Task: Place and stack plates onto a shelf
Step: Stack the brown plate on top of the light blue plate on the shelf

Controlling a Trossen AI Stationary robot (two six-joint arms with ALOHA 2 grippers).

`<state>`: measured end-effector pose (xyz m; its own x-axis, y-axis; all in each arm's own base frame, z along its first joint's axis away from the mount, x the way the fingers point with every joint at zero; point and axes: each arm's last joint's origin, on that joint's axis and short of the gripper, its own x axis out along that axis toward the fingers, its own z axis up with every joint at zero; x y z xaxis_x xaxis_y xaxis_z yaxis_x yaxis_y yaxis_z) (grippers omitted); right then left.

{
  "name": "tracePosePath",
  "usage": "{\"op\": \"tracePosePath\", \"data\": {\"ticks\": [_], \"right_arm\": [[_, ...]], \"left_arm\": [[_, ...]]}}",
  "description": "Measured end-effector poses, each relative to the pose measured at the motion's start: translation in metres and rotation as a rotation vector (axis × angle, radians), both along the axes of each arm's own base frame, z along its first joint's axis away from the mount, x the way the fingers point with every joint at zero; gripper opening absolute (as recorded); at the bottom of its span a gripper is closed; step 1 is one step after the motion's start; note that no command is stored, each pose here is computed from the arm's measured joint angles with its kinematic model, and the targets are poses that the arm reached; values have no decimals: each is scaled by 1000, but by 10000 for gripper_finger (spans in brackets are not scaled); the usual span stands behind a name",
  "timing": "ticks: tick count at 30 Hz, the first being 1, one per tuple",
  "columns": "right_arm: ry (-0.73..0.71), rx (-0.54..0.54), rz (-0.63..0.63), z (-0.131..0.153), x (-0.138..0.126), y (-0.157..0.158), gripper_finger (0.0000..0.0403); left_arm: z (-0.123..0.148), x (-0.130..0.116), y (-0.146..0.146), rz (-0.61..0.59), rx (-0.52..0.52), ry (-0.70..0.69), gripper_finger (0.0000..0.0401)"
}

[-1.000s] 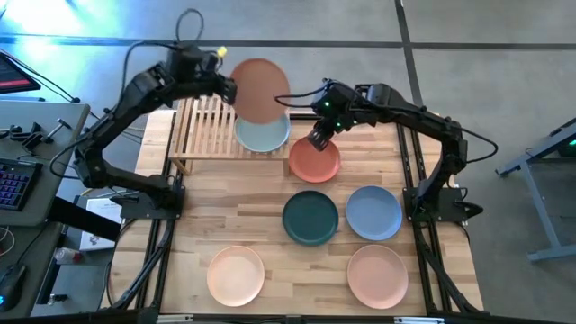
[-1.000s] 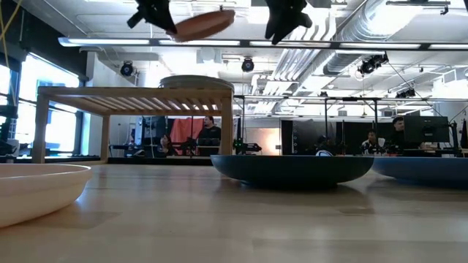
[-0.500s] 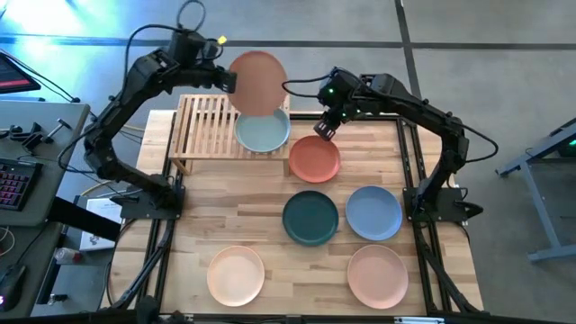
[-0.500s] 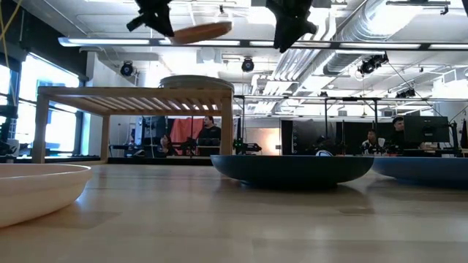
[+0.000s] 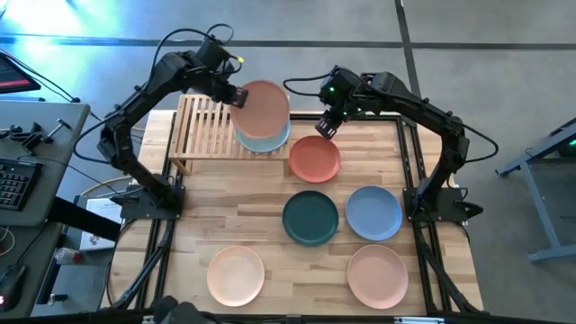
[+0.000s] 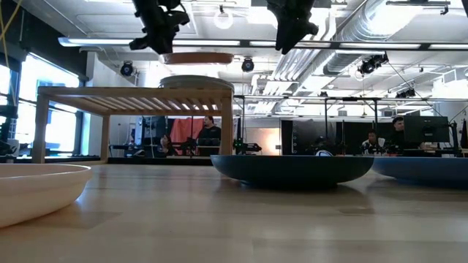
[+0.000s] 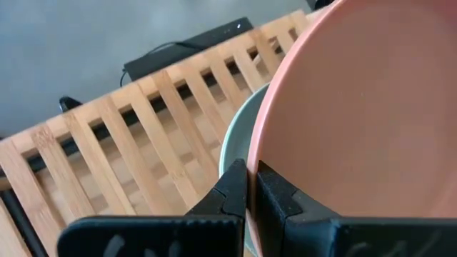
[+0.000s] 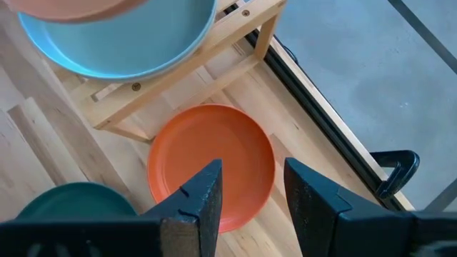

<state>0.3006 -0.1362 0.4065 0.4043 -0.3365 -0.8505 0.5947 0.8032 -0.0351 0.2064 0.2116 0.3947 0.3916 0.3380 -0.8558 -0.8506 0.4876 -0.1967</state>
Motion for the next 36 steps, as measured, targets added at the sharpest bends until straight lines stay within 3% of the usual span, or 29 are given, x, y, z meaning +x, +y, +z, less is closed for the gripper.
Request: {"op": "tracePosePath", "data": {"ticks": [17, 36], "right_arm": [[4, 6, -5, 0, 0, 0, 126], [5, 6, -5, -1, 0, 0, 126]], "left_arm": [[-36, 19, 18, -23, -145, 109, 1], [-39, 18, 16, -29, -192, 129, 2]]}}
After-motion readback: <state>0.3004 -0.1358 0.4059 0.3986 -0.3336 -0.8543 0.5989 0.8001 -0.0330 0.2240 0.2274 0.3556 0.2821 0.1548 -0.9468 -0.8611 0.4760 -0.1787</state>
